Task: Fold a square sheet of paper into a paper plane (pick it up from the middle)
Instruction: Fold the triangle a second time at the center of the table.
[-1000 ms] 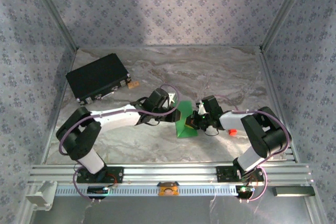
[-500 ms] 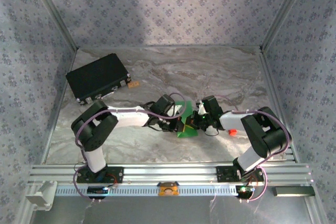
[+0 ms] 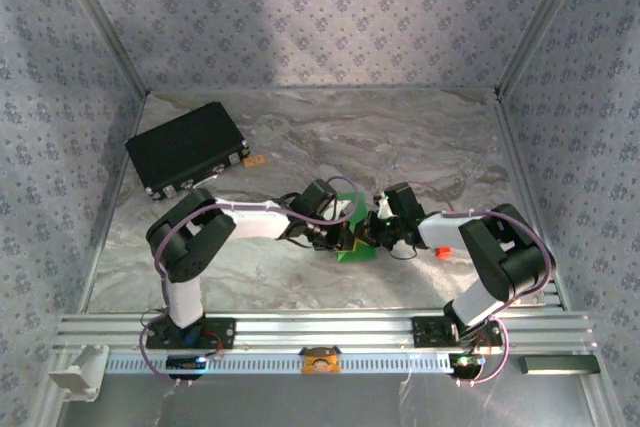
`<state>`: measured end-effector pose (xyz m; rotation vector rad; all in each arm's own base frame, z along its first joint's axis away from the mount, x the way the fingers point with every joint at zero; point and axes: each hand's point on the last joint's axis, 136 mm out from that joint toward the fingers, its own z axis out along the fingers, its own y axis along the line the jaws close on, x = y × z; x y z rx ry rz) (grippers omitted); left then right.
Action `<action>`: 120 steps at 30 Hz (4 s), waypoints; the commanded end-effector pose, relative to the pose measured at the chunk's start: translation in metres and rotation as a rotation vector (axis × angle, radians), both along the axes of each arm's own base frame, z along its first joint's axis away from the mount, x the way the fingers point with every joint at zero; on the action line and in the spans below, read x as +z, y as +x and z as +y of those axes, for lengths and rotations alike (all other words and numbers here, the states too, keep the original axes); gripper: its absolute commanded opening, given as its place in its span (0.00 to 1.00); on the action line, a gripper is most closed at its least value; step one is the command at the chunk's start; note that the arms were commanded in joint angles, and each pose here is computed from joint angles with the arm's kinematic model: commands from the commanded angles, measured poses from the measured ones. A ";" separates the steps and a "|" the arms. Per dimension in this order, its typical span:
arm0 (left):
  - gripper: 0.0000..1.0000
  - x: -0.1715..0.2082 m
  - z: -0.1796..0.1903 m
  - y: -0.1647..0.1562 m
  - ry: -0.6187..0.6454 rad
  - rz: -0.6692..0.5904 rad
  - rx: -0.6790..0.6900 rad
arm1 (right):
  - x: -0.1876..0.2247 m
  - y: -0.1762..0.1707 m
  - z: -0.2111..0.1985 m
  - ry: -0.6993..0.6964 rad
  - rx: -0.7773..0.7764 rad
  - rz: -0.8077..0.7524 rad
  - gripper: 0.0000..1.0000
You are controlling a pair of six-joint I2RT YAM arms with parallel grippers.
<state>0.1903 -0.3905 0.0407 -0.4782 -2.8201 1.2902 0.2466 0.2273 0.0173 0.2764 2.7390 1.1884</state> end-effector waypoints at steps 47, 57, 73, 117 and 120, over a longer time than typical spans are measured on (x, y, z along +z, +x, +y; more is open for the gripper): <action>0.06 0.032 0.018 -0.002 -0.050 -0.126 -0.004 | -0.030 -0.019 -0.024 -0.109 -0.059 0.114 0.00; 0.05 -0.003 0.007 0.019 0.012 -0.108 0.051 | -0.027 -0.019 -0.024 -0.102 -0.060 0.103 0.00; 0.00 -0.050 0.045 -0.007 0.203 -0.059 0.051 | 0.017 0.001 0.001 -0.017 0.018 -0.039 0.01; 0.00 -0.042 0.043 -0.008 0.203 -0.071 -0.002 | -0.007 0.015 -0.018 -0.053 -0.012 0.007 0.00; 0.00 -0.039 0.041 -0.007 0.192 -0.073 -0.009 | -0.024 0.010 -0.029 -0.086 -0.044 0.061 0.00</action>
